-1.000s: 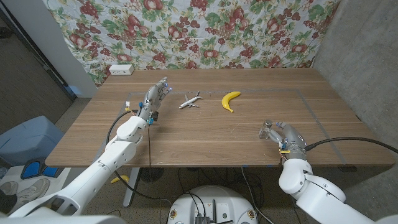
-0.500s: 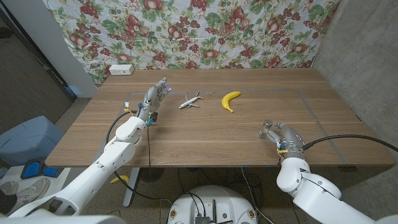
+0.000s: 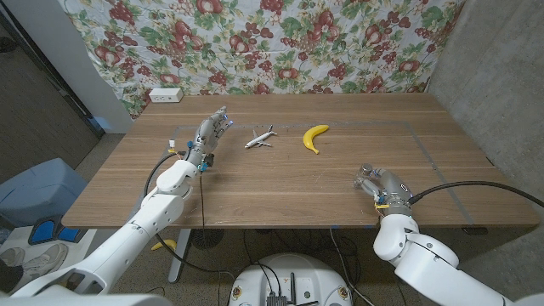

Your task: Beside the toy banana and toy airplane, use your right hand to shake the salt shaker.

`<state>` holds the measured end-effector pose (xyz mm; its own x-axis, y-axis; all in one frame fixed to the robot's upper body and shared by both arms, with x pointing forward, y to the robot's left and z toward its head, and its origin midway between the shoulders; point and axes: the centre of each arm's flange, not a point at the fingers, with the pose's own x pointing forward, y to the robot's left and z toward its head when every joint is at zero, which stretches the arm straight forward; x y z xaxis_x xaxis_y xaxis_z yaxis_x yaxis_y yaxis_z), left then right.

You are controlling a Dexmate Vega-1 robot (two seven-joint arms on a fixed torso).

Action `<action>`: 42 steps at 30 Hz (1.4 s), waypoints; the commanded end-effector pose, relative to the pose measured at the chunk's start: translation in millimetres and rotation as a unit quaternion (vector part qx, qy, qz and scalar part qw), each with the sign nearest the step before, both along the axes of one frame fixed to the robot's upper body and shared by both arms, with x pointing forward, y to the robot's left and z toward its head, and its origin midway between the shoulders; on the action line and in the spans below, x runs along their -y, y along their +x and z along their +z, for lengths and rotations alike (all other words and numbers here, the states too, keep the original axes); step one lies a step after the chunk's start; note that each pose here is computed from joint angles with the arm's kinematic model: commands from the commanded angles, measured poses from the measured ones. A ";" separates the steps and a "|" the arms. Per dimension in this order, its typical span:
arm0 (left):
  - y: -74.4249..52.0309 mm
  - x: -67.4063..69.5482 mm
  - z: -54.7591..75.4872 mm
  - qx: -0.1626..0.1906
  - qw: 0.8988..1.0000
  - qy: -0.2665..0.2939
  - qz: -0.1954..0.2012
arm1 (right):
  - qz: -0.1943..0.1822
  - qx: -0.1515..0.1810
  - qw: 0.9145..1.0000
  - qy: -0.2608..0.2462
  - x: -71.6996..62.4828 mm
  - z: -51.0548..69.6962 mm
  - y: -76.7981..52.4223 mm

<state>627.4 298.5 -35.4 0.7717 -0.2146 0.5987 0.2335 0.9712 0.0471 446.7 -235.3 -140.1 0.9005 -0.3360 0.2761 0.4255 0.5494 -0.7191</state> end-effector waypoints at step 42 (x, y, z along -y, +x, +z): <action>-1.7 -5.6 -1.9 -0.001 1.000 -0.002 0.003 | -0.010 -0.009 1.000 -0.015 -10.4 -0.5 17.3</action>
